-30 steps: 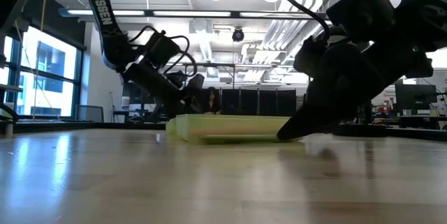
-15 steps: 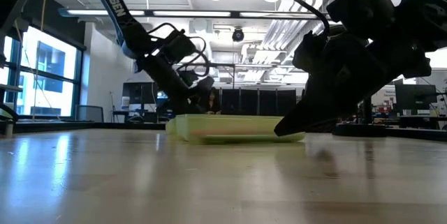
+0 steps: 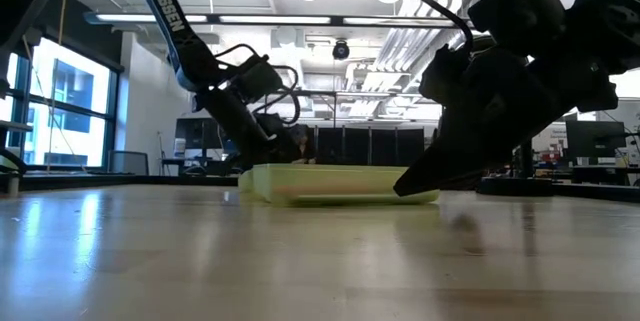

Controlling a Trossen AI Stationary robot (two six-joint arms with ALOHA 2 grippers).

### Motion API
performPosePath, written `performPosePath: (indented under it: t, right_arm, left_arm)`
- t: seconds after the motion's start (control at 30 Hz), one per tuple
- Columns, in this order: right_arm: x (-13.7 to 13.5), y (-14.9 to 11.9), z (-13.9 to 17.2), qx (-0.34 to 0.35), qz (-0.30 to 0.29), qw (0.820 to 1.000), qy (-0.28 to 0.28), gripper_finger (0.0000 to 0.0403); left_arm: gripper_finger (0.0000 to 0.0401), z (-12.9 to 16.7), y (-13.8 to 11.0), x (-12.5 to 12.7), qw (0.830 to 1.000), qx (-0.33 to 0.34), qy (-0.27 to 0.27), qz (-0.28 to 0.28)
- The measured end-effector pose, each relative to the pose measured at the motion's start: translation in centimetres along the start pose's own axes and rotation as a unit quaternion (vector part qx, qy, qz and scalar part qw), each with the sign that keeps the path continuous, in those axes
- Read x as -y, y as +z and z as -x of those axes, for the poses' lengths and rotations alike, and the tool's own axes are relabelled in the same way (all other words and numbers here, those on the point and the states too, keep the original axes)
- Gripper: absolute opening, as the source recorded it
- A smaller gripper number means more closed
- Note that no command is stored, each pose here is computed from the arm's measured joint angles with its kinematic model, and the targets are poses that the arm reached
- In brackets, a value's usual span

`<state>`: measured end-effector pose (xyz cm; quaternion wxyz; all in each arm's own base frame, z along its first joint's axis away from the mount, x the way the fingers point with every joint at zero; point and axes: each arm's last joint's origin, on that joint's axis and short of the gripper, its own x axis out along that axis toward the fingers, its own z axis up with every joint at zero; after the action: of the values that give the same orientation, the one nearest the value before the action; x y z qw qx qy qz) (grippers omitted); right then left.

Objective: Pick & place school supplies into a supply box
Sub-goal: Close the yellow supply box

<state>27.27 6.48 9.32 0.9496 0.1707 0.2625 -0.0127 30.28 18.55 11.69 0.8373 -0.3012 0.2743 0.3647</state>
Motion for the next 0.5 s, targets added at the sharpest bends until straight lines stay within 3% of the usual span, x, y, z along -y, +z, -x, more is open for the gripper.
performPosePath:
  t: [0.2,0.43,0.5]
  right_arm:
    - [0.0,0.0,0.0,0.0,0.0,1.0,0.0,0.0]
    - [0.0,0.0,0.0,0.0,0.0,1.0,0.0,0.0]
    - [0.0,0.0,0.0,0.0,0.0,1.0,0.0,0.0]
  left_arm:
    - [0.0132,0.0,-0.01,0.02,1.0,-0.002,-0.004,0.0]
    - [0.0022,0.06,0.02,0.19,1.0,-0.009,-0.021,-0.001]
    - [0.0015,0.07,0.03,0.21,1.0,-0.009,-0.024,-0.002]
